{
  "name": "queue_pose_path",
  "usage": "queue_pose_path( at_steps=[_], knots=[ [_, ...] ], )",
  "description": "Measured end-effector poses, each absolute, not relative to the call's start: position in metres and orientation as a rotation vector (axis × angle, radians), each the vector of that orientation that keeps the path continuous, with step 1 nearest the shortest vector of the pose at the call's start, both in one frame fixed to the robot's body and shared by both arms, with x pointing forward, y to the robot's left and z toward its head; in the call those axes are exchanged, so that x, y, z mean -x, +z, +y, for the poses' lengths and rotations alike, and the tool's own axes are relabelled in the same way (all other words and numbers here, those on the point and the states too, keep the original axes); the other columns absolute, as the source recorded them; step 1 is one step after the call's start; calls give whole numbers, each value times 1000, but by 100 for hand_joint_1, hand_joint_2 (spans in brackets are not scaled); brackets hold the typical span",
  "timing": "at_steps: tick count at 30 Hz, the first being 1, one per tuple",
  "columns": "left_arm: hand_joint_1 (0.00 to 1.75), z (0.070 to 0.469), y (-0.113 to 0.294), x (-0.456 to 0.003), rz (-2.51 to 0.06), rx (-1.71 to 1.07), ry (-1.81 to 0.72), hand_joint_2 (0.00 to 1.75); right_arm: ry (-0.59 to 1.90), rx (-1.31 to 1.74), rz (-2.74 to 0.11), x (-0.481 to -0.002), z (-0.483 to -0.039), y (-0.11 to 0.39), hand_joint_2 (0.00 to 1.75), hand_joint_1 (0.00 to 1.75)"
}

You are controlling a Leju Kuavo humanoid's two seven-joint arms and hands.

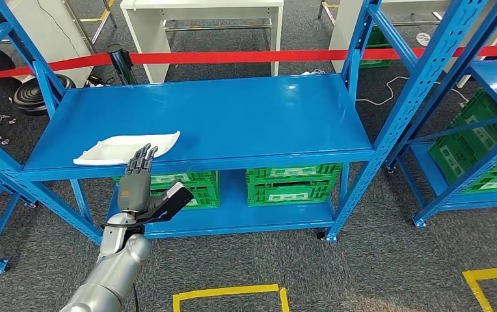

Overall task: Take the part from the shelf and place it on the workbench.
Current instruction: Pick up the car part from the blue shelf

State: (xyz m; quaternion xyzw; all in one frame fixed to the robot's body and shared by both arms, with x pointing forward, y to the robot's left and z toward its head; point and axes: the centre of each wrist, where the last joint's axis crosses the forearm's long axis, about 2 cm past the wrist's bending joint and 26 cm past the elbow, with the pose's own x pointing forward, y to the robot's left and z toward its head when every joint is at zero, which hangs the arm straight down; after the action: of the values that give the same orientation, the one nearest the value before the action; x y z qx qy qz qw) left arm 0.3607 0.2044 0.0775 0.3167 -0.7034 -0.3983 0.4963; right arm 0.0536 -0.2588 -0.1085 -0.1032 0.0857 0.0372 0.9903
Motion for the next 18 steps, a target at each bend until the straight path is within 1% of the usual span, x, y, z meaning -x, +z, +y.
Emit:
queue_pose_path(
  at_steps=[18],
  knots=[
    [0, 204, 77, -361, -1704, -767, -965, 0, 75, 207, 172, -54, -259, -109, 0, 0]
  ],
)
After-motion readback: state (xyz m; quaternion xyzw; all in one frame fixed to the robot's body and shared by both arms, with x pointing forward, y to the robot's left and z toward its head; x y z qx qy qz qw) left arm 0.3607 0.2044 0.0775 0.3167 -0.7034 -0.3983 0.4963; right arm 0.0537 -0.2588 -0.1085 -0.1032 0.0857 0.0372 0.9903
